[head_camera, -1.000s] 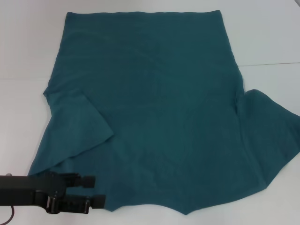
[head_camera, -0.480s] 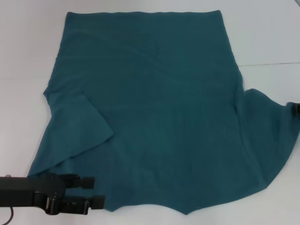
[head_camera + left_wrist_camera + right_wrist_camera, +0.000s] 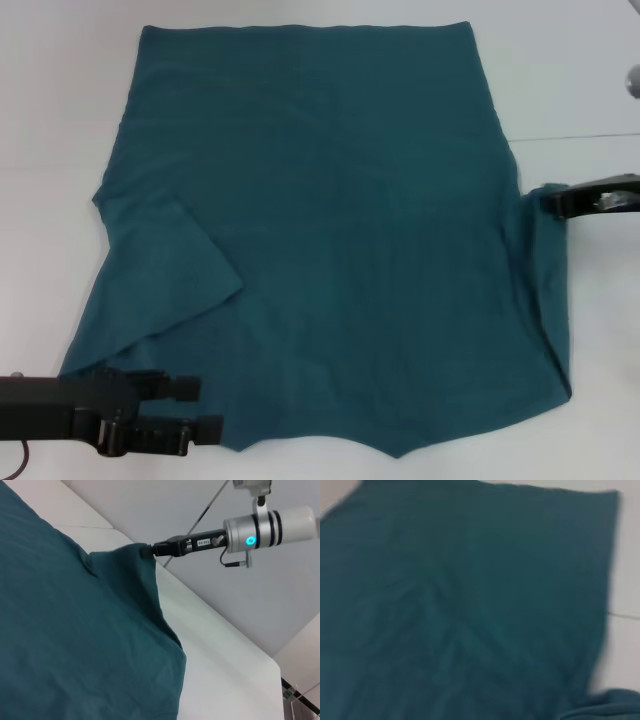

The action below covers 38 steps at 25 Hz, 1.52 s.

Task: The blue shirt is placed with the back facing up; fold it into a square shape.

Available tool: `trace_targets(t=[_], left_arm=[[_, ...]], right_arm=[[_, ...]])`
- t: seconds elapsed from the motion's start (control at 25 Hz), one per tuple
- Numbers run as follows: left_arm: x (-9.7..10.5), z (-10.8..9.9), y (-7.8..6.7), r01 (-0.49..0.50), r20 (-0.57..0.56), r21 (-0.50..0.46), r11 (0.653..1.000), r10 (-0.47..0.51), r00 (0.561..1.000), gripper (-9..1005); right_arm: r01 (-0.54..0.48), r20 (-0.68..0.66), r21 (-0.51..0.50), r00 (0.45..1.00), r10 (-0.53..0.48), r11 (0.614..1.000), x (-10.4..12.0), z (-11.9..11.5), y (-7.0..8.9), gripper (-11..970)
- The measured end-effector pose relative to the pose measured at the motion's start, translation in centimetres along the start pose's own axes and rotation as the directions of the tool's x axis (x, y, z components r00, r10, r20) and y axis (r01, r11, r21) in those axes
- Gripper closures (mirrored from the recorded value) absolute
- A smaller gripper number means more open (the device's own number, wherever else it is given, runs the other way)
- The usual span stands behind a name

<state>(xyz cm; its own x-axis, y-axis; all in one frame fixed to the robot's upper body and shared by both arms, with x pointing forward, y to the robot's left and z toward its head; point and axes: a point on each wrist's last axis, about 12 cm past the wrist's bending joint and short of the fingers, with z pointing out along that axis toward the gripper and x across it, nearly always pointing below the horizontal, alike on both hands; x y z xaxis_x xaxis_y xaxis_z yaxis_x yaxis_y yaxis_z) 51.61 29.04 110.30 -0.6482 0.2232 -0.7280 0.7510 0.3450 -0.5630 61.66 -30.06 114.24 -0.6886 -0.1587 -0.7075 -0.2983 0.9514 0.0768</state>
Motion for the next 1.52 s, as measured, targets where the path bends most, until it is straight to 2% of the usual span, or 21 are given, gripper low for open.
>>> trace_targets(t=[0.28, 0.32, 0.36, 0.52, 0.64, 0.96, 1.2, 1.4, 1.52], left_arm=[[0.1, 0.0, 0.0, 0.003, 0.004, -0.003, 1.0, -0.003, 1.0, 110], [0.1, 0.0, 0.0, 0.003, 0.004, -0.004, 1.0, -0.003, 1.0, 111], [0.1, 0.0, 0.0, 0.004, 0.004, -0.004, 1.0, -0.004, 1.0, 111], [0.3, -0.1, 0.0, 0.007, 0.004, -0.005, 1.0, -0.007, 1.0, 111], [0.5, -0.1, 0.0, 0.01, 0.005, -0.006, 1.0, -0.01, 1.0, 112], [0.9, -0.4, 0.1, 0.025, 0.022, -0.024, 0.999, -0.024, 0.999, 113], [0.9, -0.8, 0.4, 0.032, 0.045, -0.053, 0.998, -0.03, 0.999, 114], [0.5, -2.3, 0.7, 0.043, 0.049, -0.106, 0.993, -0.038, 0.998, 115], [0.3, -3.5, 0.8, 0.065, 0.047, -0.149, 0.987, -0.058, 0.997, 115]], right_arm=[[0.114, 0.002, -0.092, 0.993, -0.114, 0.989, -0.9, 0.5, 3.7, 913], [0.149, -0.007, -0.111, 0.989, -0.151, 0.983, -1.0, 0.8, 4.7, 910], [0.149, -0.007, -0.111, 0.989, -0.151, 0.983, -1.0, 0.8, 4.7, 906], [0.208, -0.025, -0.146, 0.977, -0.213, 0.967, -1.1, 1.6, 6.4, 894], [0.206, -0.046, -0.165, 0.975, -0.216, 0.965, -1.1, 2.0, 6.9, 884], [0.195, -0.051, -0.172, 0.977, -0.207, 0.966, -1.1, 2.1, 6.9, 859], [0.179, -0.031, -0.195, 0.982, -0.189, 0.964, -1.3, 2.0, 7.1, 632], [0.166, -0.037, -0.206, 0.983, -0.178, 0.964, -1.4, 1.4, 6.8, 385], [0.152, -0.046, -0.216, 0.985, -0.166, 0.964, -1.5, 0.5, 6.3, 148]])
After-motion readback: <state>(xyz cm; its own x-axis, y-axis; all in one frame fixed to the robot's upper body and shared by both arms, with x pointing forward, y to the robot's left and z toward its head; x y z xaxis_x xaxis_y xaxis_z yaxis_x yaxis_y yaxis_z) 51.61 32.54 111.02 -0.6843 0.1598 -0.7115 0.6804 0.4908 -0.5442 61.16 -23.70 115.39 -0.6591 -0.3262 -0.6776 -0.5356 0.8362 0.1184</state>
